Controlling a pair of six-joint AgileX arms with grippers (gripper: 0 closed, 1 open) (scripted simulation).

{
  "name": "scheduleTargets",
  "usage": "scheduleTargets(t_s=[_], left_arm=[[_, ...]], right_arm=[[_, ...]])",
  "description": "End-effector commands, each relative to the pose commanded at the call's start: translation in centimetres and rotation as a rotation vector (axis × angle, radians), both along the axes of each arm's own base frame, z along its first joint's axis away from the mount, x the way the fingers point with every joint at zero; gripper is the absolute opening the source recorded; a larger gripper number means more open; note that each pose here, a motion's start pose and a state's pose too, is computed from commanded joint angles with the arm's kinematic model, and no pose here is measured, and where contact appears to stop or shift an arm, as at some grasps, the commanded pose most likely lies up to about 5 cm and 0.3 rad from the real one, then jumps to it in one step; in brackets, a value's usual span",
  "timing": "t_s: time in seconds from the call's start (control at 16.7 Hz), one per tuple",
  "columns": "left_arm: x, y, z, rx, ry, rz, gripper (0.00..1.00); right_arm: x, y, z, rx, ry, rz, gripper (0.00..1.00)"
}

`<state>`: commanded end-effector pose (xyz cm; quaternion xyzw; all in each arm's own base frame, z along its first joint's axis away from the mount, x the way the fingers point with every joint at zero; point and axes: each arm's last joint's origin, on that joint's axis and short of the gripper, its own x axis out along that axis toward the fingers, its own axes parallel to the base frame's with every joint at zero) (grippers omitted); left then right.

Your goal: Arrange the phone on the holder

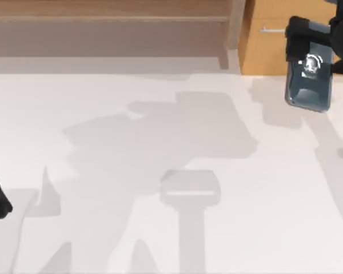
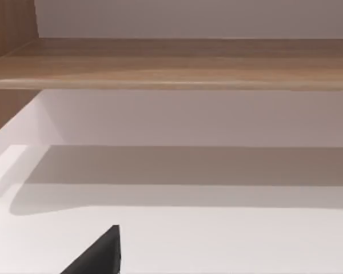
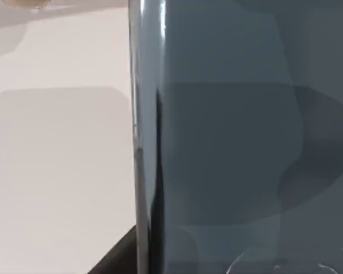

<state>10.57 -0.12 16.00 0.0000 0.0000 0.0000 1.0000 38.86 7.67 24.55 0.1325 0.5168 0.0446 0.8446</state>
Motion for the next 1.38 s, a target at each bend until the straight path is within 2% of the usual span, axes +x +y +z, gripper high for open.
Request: scheduleTargets(t_s=[0.18, 0.36, 0.48, 0.84, 1.14, 1.38], left_arm=[[0.0, 0.0, 0.0, 0.0, 0.0, 0.0, 1.0], [0.0, 0.0, 0.0, 0.0, 0.0, 0.0, 1.0], [0.0, 0.0, 0.0, 0.0, 0.0, 0.0, 1.0], [0.0, 0.0, 0.0, 0.0, 0.0, 0.0, 1.0], [0.0, 0.0, 0.0, 0.0, 0.0, 0.0, 1.0], [0.0, 0.0, 0.0, 0.0, 0.0, 0.0, 1.0]], right_arm=[[-0.9, -5.3, 4.0, 0.001, -0.204, 0.001, 0.0], [-2.6, -10.2, 7.1, -0.045, -0.388, -0.007, 0.0], [-4.0, -12.9, 7.8, -0.083, -0.461, 0.001, 0.0], [-8.4, -19.0, 7.1, -0.202, -0.589, 0.023, 0.0], [-12.0, -21.6, 5.8, -0.288, -0.671, 0.077, 0.0], [-15.3, -22.9, 1.7, -0.271, -0.643, 0.087, 0.0]])
